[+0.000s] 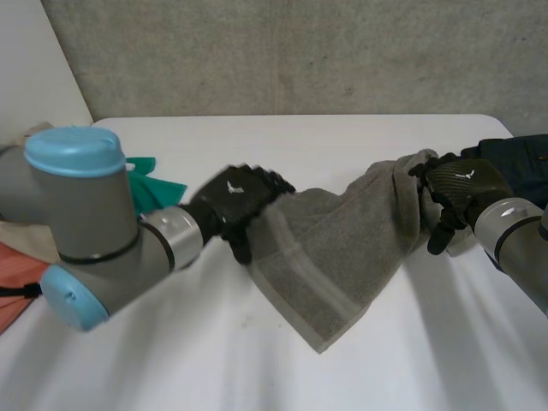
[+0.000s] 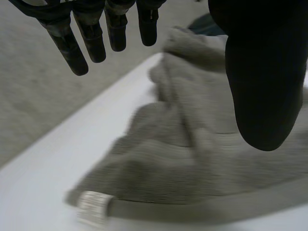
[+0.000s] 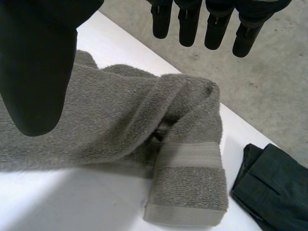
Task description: Fold the laundry.
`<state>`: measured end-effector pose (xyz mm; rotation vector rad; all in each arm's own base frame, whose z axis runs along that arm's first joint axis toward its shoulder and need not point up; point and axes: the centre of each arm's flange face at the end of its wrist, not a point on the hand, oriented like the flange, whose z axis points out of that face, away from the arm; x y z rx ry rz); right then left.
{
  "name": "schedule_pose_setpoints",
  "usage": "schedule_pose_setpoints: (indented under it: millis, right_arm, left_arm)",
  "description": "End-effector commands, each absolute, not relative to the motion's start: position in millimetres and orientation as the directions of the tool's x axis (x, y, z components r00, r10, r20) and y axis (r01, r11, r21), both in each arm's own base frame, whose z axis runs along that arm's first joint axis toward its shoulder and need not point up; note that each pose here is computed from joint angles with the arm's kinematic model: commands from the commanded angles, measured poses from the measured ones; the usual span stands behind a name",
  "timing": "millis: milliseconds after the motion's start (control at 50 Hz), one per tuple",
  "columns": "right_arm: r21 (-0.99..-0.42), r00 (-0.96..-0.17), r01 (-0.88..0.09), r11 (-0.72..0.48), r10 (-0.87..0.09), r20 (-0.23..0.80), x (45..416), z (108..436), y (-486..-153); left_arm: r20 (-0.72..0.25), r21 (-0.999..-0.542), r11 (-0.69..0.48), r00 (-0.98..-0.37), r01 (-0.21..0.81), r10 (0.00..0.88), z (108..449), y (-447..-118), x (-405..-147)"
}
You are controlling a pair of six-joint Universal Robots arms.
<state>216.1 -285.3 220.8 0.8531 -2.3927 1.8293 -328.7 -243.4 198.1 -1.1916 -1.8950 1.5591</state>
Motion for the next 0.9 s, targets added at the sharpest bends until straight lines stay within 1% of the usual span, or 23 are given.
schedule_pose_setpoints:
  millis: [20, 60, 80, 180, 240, 440, 540, 680, 760, 900]
  right_arm:
    - [-0.891, -0.859, -0.421, 0.171, -0.390, 0.331, 211, 216, -292]
    - [-0.889, -0.859, -0.422, 0.176, -0.390, 0.331, 211, 214, -293]
    - [-0.889, -0.859, -0.423, 0.175, -0.390, 0.332, 211, 214, -293]
    - [-0.889, -0.857, -0.425, 0.169, -0.392, 0.335, 211, 210, -292]
    - [-0.889, -0.855, -0.429, 0.160, -0.390, 0.342, 211, 209, -292]
    - [-0.883, -0.845, -0.444, 0.153, -0.399, 0.356, 212, 204, -289]
    - [-0.881, -0.840, -0.449, 0.149, -0.408, 0.359, 215, 202, -286]
    - [-0.879, -0.833, -0.455, 0.140, -0.416, 0.365, 218, 200, -283]
    - [-0.876, -0.829, -0.462, 0.139, -0.418, 0.371, 218, 198, -283]
    - [-0.872, -0.825, -0.469, 0.140, -0.422, 0.376, 218, 196, -283]
  left_arm:
    - [-0.163, -0.894, 0.040, -0.407, 0.447, 0.899, 176, -171, -345]
    - [-0.185, -0.884, 0.015, -0.379, 0.466, 0.907, 168, -154, -350]
    - [-0.197, -0.882, 0.004, -0.378, 0.471, 0.905, 165, -151, -352]
    - [-0.300, -0.869, -0.069, -0.409, 0.490, 0.862, 147, -144, -363]
    - [-0.321, -0.866, -0.084, -0.420, 0.492, 0.849, 141, -141, -367]
    - [-0.309, -0.866, -0.102, -0.362, 0.490, 0.879, 128, -122, -378]
    - [-0.314, -0.865, -0.112, -0.353, 0.489, 0.882, 120, -122, -385]
    - [-0.326, -0.859, -0.115, -0.360, 0.499, 0.874, 110, -131, -389]
    - [-0.326, -0.865, -0.113, -0.376, 0.489, 0.867, 106, -139, -390]
    - [-0.341, -0.870, -0.133, -0.385, 0.474, 0.858, 99, -144, -393]
